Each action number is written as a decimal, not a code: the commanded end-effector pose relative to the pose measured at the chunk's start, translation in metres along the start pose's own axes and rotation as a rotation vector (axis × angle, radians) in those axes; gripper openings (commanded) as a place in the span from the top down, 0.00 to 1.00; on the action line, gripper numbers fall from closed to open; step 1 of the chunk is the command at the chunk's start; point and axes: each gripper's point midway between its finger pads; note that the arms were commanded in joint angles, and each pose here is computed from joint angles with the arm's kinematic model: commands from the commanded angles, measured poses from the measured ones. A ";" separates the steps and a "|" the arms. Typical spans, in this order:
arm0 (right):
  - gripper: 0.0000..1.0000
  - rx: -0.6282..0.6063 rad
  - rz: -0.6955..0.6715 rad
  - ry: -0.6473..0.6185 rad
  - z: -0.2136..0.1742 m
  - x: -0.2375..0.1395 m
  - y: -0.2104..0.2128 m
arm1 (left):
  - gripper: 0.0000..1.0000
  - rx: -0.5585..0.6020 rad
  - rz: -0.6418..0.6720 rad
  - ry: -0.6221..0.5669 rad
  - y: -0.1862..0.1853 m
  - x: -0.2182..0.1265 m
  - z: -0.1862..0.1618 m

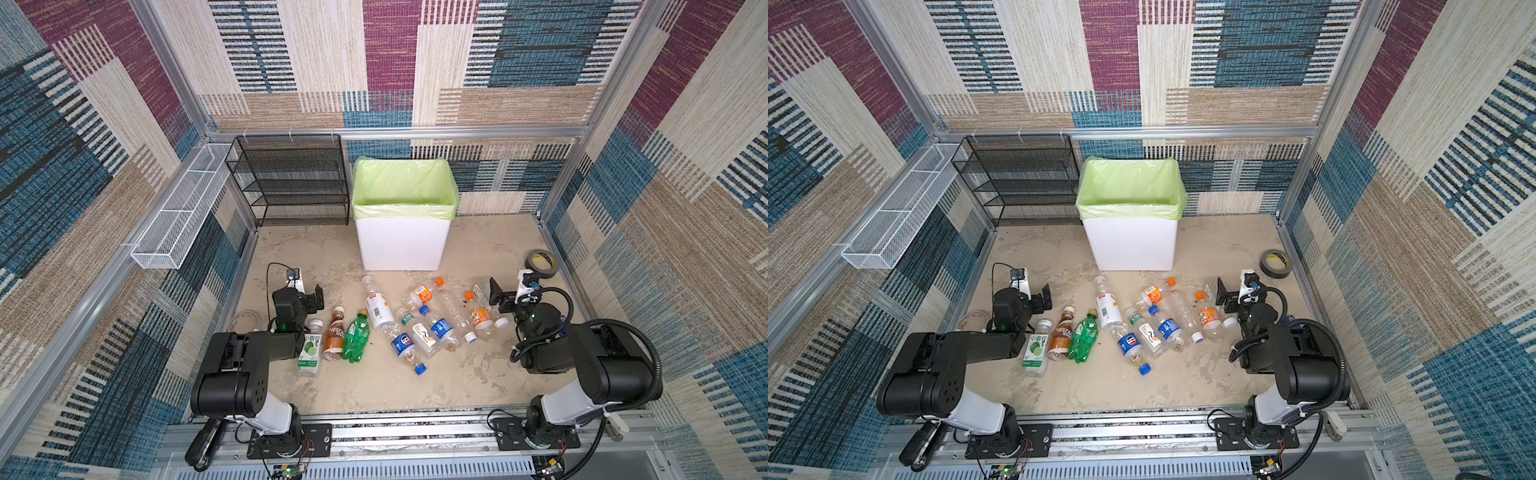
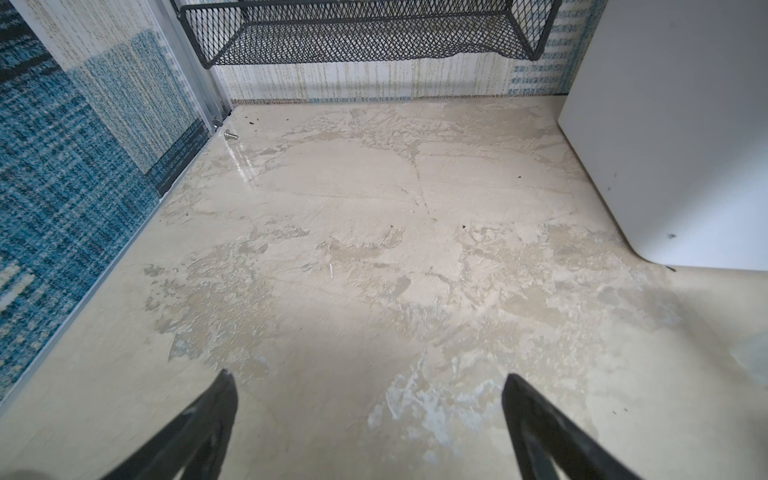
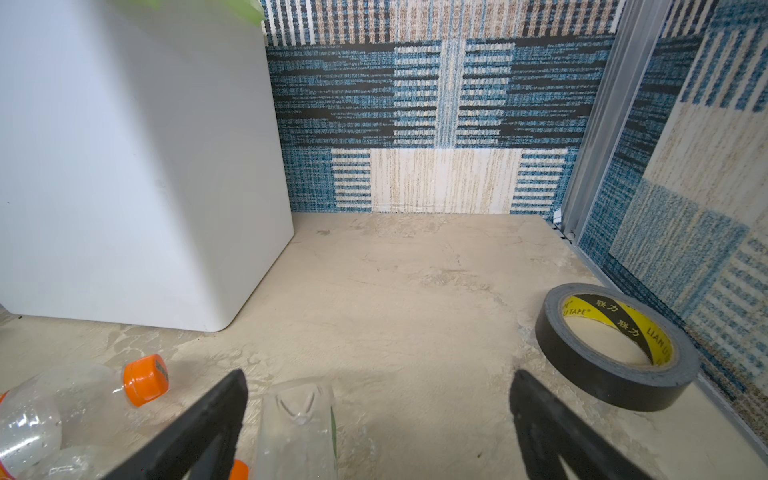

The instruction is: Throw the plastic bottles in the bin

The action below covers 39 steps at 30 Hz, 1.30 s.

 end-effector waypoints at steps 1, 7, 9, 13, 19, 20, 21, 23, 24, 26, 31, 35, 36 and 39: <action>0.01 0.003 0.000 -0.021 0.006 0.001 -0.001 | 0.01 -0.006 -0.008 -0.008 -0.001 0.002 0.005; 0.11 0.006 -0.007 -0.013 0.005 0.002 -0.002 | 0.08 -0.016 -0.023 0.000 -0.001 0.002 0.004; 0.15 0.019 -0.036 -0.005 0.008 0.004 -0.008 | 0.17 -0.023 -0.010 -0.015 0.002 0.000 0.007; 0.20 0.041 -0.061 0.102 0.019 0.021 -0.020 | 0.23 -0.047 0.051 0.005 0.009 -0.015 0.034; 0.23 0.160 -0.082 0.225 0.033 0.021 -0.028 | 0.30 -0.236 0.057 -0.047 -0.005 -0.039 0.109; 0.23 0.188 -0.059 0.241 0.033 0.020 -0.024 | 0.30 -0.254 0.033 -0.037 -0.012 -0.042 0.120; 0.23 0.216 -0.031 0.266 0.031 0.020 -0.018 | 0.30 -0.271 0.008 -0.016 -0.020 -0.046 0.131; 0.23 0.243 -0.015 0.329 0.024 0.015 -0.013 | 0.30 -0.288 -0.030 0.036 -0.032 -0.054 0.145; 0.23 0.256 -0.015 0.362 0.020 0.012 -0.012 | 0.30 -0.285 -0.069 0.066 -0.042 -0.058 0.151; 0.23 0.270 0.009 0.403 0.016 0.004 -0.006 | 0.30 -0.250 -0.141 0.123 -0.058 -0.067 0.156; 0.23 0.281 0.066 0.521 0.000 -0.008 0.012 | 0.30 -0.182 -0.228 0.211 -0.074 -0.077 0.147; 0.23 0.264 0.084 0.607 -0.018 -0.007 0.022 | 0.30 -0.195 -0.273 0.242 -0.081 -0.073 0.129; 0.23 0.257 0.094 0.628 -0.022 -0.006 0.025 | 0.30 -0.207 -0.288 0.244 -0.084 -0.072 0.128; 0.24 0.226 0.127 0.665 -0.028 -0.001 0.034 | 0.30 -0.229 -0.328 0.256 -0.090 -0.071 0.127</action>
Point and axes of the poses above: each gripper's point midway between its finger pads, its own x axis out along the fingers, its own y axis along the line the jaws close on, z = x × y, and after that the axes turned 12 degrees about -x, right-handed
